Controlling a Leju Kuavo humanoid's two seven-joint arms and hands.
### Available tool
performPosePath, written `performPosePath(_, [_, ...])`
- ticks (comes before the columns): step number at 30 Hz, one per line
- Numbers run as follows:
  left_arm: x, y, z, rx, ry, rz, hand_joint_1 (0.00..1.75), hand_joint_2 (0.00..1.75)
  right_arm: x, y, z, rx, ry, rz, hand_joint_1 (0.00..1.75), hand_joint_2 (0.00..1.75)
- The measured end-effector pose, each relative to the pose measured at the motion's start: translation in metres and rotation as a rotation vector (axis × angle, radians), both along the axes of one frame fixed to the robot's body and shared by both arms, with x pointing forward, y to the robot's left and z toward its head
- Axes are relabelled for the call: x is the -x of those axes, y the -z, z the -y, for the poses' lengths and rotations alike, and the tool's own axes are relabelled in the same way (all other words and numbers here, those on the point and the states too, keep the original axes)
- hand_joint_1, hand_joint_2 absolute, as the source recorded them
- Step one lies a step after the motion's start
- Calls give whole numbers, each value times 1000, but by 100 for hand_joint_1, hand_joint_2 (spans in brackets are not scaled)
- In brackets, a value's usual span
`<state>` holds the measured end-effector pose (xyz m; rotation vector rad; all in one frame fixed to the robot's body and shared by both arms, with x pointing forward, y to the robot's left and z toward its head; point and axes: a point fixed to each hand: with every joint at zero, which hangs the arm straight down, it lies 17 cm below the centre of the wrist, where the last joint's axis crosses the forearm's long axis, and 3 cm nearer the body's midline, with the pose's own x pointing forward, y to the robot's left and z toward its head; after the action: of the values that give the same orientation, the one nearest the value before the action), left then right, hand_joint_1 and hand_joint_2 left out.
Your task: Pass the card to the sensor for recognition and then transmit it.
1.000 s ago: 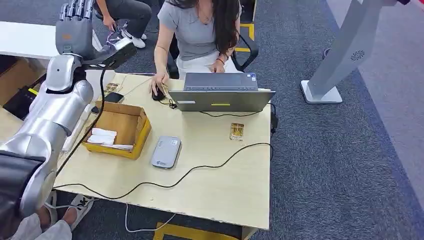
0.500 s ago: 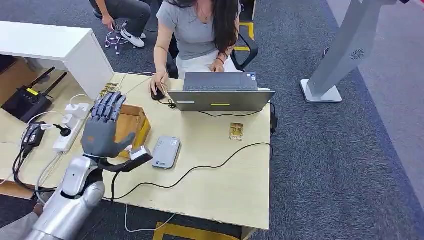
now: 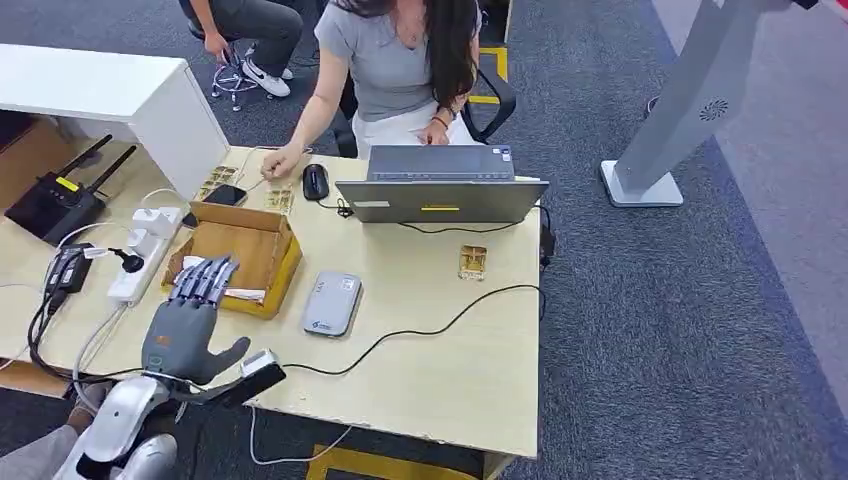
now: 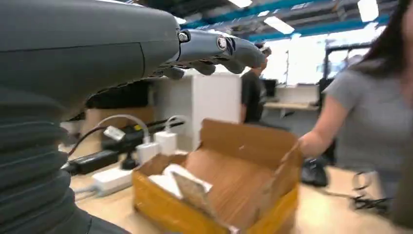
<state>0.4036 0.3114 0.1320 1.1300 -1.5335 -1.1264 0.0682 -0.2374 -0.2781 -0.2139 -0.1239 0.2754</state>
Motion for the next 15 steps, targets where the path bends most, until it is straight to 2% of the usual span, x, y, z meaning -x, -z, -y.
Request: performPosePath(15, [-30, 14, -40, -50, -87, -116, 0, 175, -1, 0, 2, 1, -30, 1, 0, 0])
